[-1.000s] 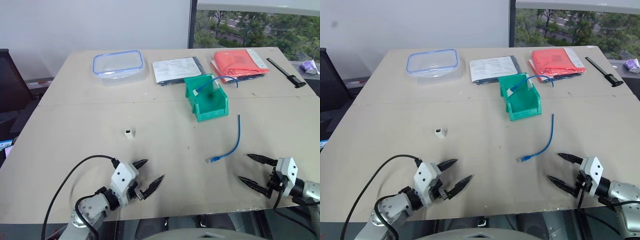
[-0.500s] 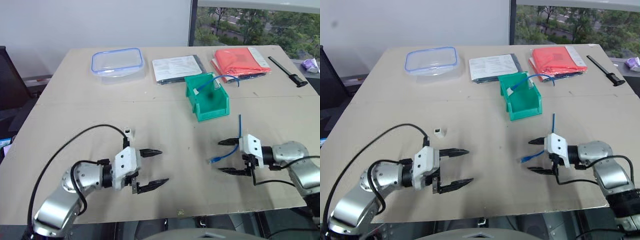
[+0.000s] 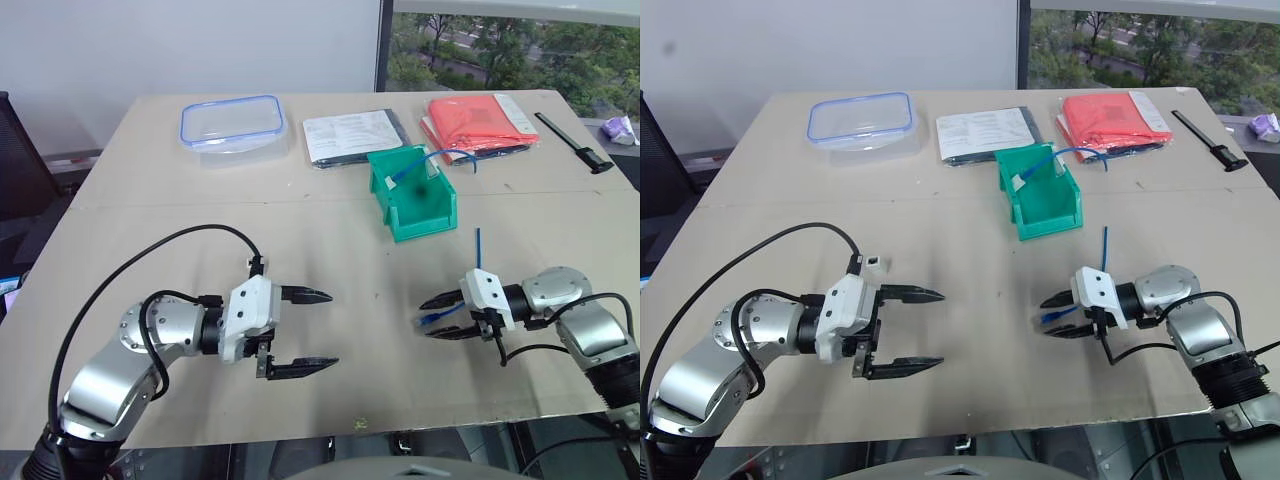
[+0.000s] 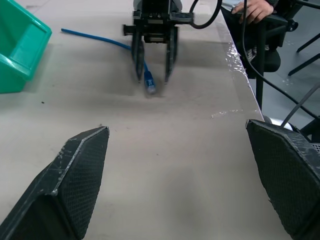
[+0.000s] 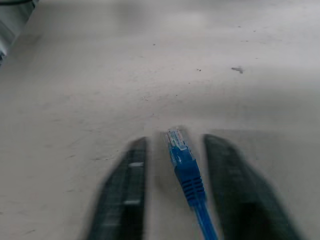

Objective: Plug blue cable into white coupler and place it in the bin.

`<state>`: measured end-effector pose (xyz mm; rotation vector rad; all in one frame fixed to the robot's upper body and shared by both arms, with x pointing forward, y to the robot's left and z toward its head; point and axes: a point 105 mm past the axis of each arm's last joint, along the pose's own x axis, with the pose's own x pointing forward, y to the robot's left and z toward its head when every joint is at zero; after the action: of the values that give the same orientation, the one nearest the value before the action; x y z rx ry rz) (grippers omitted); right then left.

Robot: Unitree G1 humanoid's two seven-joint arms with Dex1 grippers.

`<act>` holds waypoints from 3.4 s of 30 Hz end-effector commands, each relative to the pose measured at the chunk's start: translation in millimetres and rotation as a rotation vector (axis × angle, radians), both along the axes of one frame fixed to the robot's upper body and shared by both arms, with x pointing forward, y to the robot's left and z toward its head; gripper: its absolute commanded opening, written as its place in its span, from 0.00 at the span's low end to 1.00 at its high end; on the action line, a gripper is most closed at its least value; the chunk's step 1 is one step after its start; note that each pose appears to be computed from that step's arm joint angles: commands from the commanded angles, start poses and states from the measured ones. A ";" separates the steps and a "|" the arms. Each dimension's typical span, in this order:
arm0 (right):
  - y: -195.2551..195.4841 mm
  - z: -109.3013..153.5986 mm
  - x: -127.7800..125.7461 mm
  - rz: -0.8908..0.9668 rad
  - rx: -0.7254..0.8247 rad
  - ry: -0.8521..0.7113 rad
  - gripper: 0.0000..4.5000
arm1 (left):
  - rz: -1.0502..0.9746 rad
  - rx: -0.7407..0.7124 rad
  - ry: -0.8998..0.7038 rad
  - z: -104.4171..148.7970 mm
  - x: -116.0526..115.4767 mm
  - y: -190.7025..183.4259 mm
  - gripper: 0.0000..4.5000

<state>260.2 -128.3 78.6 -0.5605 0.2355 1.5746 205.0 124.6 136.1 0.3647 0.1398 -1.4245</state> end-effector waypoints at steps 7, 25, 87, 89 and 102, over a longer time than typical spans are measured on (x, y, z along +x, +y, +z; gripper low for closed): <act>3.6 3.1 10.9 0.046 -0.022 -0.077 0.01 | 0.006 -0.006 -0.030 9.2 1.2 1.3 1.00; -8.0 -1.5 10.6 0.027 -0.065 -0.026 0.27 | 0.011 -0.006 -0.028 5.1 -0.8 -0.1 1.00; -36.6 48.9 -24.9 -0.548 0.360 0.026 0.99 | -0.125 0.164 -0.075 -58.2 108.5 -74.1 1.00; -35.6 48.8 -24.2 -0.548 0.360 0.024 1.00 | -0.126 0.171 -0.075 -60.3 109.9 -73.5 0.94; -21.9 43.5 -22.5 -0.502 0.366 0.064 1.00 | -0.117 0.210 -0.029 -66.7 107.3 -60.0 0.01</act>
<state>239.6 -156.3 117.3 -0.1534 0.1362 1.0852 317.3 59.7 79.3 0.5635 0.2004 -1.5105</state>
